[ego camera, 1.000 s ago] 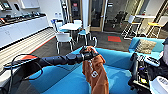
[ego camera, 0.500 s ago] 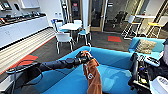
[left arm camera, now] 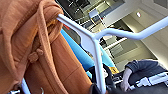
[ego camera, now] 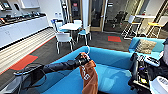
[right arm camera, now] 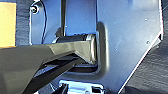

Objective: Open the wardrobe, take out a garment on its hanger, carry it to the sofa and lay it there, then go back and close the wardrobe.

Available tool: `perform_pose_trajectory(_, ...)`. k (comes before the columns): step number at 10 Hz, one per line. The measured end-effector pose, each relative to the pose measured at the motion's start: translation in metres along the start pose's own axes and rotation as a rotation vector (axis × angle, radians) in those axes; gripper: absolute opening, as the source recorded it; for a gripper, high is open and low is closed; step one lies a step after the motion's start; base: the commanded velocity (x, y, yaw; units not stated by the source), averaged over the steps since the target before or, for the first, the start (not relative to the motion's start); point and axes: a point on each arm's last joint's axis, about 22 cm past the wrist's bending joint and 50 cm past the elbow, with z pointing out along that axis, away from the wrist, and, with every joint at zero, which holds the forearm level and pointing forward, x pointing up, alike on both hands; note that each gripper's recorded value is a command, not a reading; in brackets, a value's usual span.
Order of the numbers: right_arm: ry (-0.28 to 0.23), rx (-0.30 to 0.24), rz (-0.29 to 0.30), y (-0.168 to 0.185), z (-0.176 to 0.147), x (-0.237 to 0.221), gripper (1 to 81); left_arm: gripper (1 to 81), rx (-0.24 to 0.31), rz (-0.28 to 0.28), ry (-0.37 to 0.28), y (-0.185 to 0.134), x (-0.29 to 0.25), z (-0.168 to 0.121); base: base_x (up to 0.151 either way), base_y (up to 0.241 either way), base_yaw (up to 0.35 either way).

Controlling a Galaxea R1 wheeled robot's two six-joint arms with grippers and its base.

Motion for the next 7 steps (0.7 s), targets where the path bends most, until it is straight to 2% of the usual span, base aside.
perform_pose_trajectory(4, 0.0, 0.001, 0.0, 0.0, 0.0, 0.0, 81.1, 1.0, 0.096, 0.007, 0.018, -0.066, -0.007, -0.012, 0.0, 0.0, 0.0)
perform_pose_trajectory(7, 0.0, 0.0, 0.0, 0.0, 0.0, 0.0, 81.1, 1.0, 0.18, 0.039, 0.058, -0.116, 0.032, -0.055, 0.0, 0.0, 0.0)
